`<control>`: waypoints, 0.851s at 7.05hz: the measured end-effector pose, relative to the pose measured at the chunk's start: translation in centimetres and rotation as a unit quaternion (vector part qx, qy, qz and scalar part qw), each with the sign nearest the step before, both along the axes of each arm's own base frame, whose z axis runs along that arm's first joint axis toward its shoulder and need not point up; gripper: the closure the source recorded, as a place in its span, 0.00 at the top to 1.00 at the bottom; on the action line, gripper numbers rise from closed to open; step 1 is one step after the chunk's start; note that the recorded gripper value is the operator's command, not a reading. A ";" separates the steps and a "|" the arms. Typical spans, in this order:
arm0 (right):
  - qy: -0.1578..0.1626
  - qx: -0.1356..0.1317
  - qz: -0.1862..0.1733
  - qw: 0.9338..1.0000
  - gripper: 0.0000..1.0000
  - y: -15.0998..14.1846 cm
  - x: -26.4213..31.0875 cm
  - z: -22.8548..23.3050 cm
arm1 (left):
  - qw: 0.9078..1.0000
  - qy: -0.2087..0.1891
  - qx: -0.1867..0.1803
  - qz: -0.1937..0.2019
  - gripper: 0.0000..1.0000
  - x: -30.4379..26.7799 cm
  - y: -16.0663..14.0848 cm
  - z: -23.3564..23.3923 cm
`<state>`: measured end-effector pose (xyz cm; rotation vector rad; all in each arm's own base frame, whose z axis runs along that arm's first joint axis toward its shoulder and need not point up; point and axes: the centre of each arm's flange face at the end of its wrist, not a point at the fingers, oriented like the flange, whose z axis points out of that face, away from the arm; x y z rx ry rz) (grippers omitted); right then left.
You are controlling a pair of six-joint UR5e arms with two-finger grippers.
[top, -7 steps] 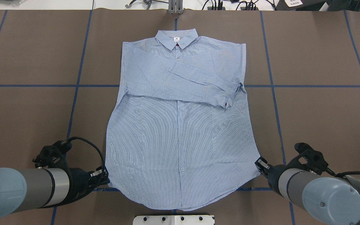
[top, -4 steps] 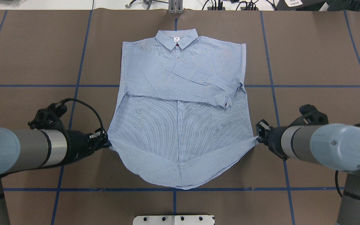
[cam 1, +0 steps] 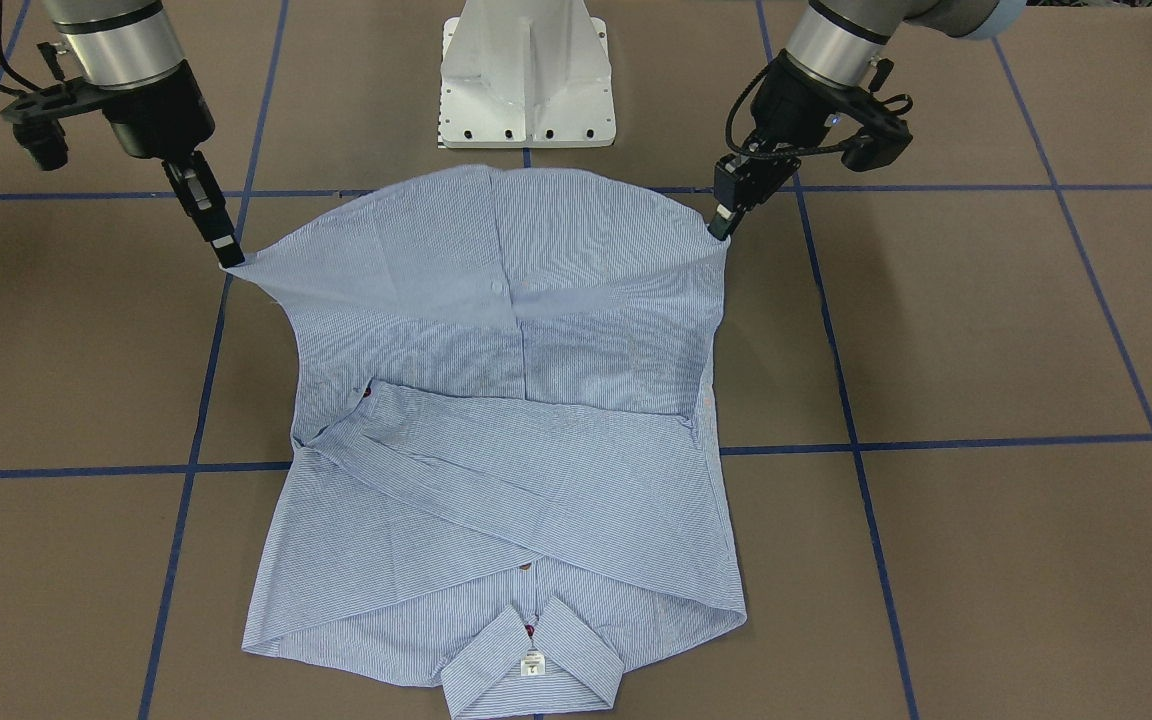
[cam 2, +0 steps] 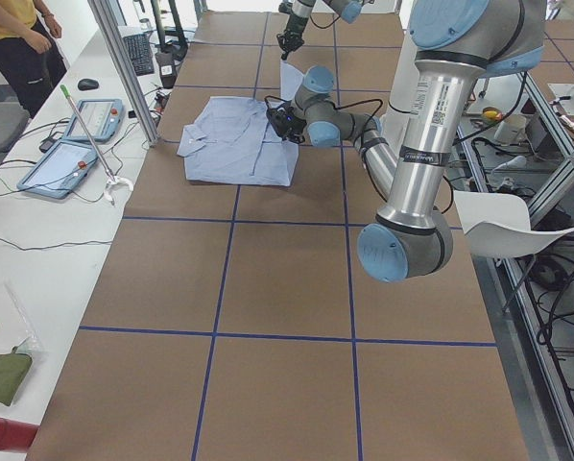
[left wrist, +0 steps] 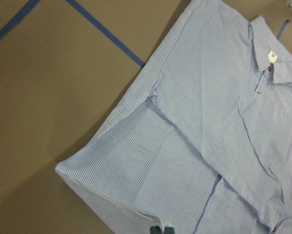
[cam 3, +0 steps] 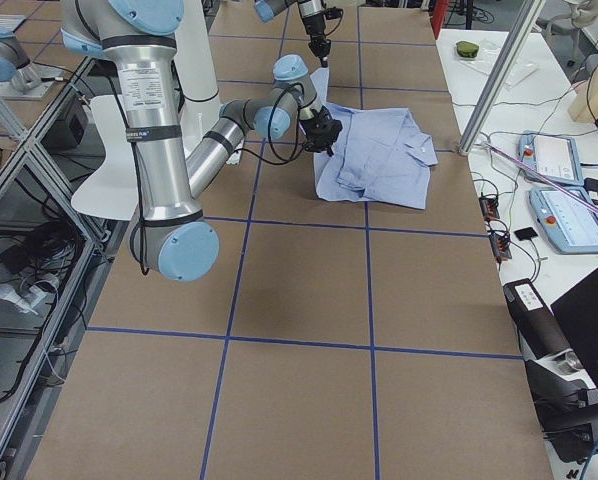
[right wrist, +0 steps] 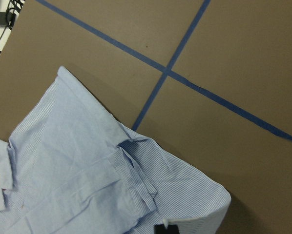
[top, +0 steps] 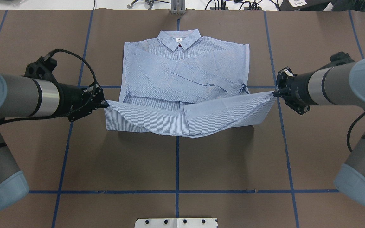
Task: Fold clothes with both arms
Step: 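Lift the hem with both grippers and fold it over toward the collar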
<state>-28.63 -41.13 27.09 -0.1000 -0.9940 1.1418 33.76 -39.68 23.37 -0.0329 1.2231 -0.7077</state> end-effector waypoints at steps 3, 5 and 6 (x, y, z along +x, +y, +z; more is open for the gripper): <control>0.016 -0.008 0.031 0.999 0.00 -7.1 -1.8 -0.1 | 1.000 -0.002 -0.009 -0.024 0.00 -0.7 -5.1 -0.1; 0.047 -0.001 0.027 0.999 0.00 -12.2 -3.4 0.5 | 0.999 -0.024 -0.002 -0.033 0.00 1.2 -9.8 0.5; 0.065 0.002 0.019 0.998 0.00 -14.5 -4.3 1.1 | 0.999 -0.033 0.004 -0.035 0.00 2.4 -12.2 1.5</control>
